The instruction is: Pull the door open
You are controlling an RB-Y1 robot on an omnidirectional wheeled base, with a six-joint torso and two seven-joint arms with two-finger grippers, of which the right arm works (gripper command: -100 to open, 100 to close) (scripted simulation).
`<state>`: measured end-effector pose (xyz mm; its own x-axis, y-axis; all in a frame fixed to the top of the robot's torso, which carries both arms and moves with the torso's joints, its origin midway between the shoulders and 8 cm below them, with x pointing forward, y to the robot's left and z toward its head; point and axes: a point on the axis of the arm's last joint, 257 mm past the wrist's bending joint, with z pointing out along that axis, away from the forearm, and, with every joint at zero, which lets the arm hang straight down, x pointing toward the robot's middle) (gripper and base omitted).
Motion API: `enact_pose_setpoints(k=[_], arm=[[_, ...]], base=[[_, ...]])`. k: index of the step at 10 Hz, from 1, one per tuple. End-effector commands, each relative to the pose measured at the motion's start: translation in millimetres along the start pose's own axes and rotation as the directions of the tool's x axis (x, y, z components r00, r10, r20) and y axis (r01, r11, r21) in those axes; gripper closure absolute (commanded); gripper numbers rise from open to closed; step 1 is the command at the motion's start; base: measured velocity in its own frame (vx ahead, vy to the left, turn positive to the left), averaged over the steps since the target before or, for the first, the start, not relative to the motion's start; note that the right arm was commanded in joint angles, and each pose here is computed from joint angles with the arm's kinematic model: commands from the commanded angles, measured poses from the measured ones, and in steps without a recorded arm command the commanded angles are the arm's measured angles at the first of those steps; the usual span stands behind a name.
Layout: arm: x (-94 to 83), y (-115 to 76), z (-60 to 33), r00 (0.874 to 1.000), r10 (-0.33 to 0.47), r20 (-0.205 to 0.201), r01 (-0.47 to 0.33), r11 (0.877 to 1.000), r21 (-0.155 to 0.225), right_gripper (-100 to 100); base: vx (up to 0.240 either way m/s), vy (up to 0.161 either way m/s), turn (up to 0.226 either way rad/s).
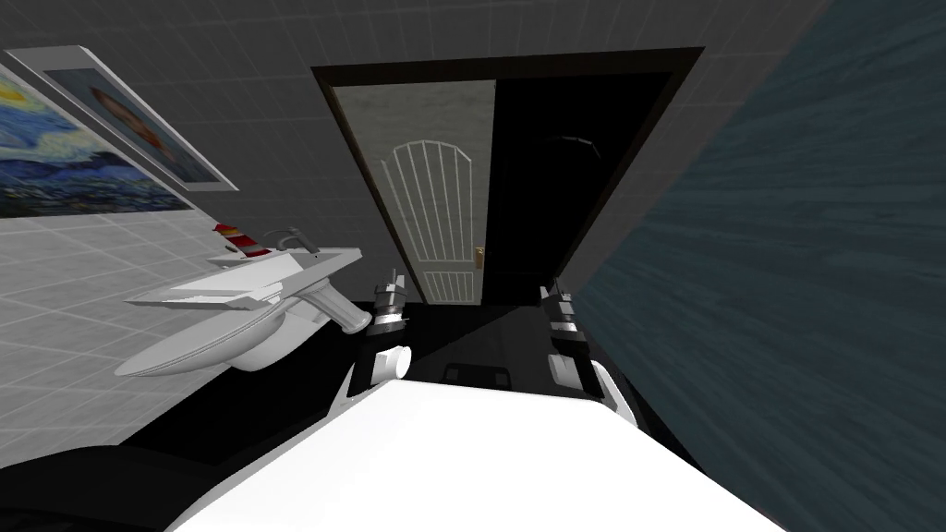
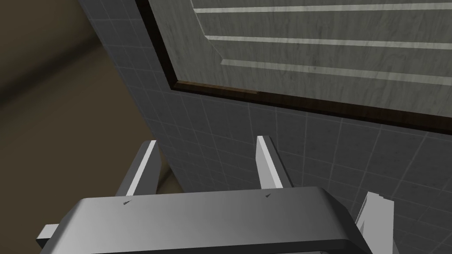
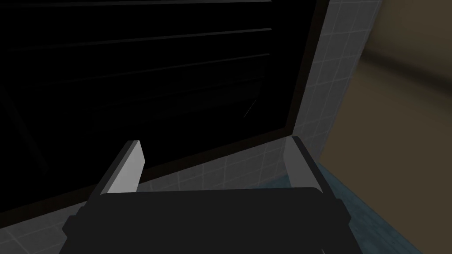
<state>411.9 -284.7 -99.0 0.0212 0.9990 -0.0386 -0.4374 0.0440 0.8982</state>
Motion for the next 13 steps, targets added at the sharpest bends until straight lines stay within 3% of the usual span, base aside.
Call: enact_pose_setpoints(k=[1, 3, 6, 8, 13], arm=[[-1.7, -13.7, -0.6, 1.0, -0.001, 0.001, 0.001, 1.0, 0.027, -100], [-6.4, -39.9, -3.2, 1.0, -0.004, 0.005, 0.004, 0.996, 0.084, -100], [-10.1, -59.1, -5.8, 1.0, -0.006, 0.008, 0.005, 0.992, 0.127, -100], [-15.0, -83.7, -10.1, 1.0, -0.007, 0.015, 0.004, 0.983, 0.182, -100], [-22.6, -122.8, -18.9, 1.0, -0.006, 0.029, -0.002, 0.963, 0.269, -100]], base=[[0.108, 0.075, 0.029], [0.165, 0.08, 0.063], [0.134, 0.042, 0.034], [0.151, 0.057, 0.065], [0.158, 0.065, 0.044]])
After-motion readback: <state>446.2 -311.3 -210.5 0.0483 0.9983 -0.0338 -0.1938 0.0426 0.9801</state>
